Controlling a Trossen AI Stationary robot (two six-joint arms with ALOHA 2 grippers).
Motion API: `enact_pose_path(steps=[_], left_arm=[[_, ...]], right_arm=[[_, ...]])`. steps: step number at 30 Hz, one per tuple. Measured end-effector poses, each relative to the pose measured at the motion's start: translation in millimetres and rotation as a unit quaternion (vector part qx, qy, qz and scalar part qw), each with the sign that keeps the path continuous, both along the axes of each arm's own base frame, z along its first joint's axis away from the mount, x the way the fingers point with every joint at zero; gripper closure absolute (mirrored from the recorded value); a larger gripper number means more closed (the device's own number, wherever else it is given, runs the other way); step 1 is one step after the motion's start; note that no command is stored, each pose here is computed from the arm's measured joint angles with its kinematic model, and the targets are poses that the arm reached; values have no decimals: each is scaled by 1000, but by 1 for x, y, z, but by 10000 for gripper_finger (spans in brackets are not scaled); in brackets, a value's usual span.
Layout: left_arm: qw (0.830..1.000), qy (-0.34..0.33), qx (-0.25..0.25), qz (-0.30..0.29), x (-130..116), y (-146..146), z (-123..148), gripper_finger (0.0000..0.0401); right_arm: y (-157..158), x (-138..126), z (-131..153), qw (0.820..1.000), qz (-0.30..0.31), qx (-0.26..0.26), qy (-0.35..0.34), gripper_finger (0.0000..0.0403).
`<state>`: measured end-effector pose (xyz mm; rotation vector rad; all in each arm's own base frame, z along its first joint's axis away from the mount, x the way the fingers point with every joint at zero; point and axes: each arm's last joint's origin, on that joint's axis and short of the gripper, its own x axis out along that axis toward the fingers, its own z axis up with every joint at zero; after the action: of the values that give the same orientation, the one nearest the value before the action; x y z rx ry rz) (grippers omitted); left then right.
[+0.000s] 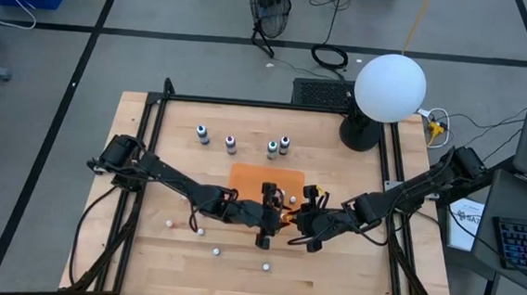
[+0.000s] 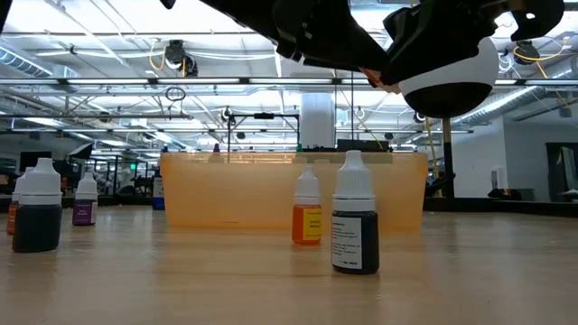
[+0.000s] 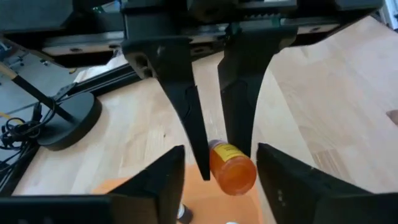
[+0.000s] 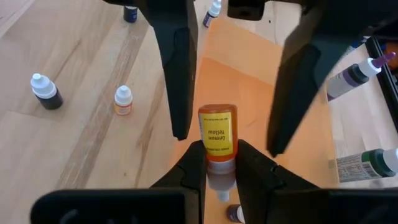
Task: Pick & Place food coloring
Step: Put the small orange food coloring bottle into the orange bin
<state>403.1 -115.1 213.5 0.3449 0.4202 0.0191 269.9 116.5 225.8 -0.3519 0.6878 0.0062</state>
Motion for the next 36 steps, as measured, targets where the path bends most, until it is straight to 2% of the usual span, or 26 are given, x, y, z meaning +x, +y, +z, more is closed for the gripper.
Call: enact_pose_path(steps=[10,15,23,26,29,32,34,36], left_arm=[[1000,11,2,6,-1,1,-2,289],[999,32,5,22,-3,2,-5,344],[996,55,25,64,-16,7,6,348],[992,58,33,104,-26,11,19,348],[992,59,28,109,-37,14,26,349],[996,13,9,86,-47,17,28,349],[997,-23,-4,68,-61,23,26,349],[995,-83,-38,35,-73,31,22,349]], right_arm=[[0,0,0,1000,-6,3,-2,357],[-1,0,-1,1000,-16,-15,-5,356],[0,0,2,999,-39,21,-16,282],[1,-3,6,998,-45,34,-22,268],[0,-7,10,997,-57,49,-27,263],[-4,-14,17,991,-102,75,-38,263],[-10,-19,21,988,-126,74,-39,268],[-15,-25,24,988,-137,65,-34,273]])
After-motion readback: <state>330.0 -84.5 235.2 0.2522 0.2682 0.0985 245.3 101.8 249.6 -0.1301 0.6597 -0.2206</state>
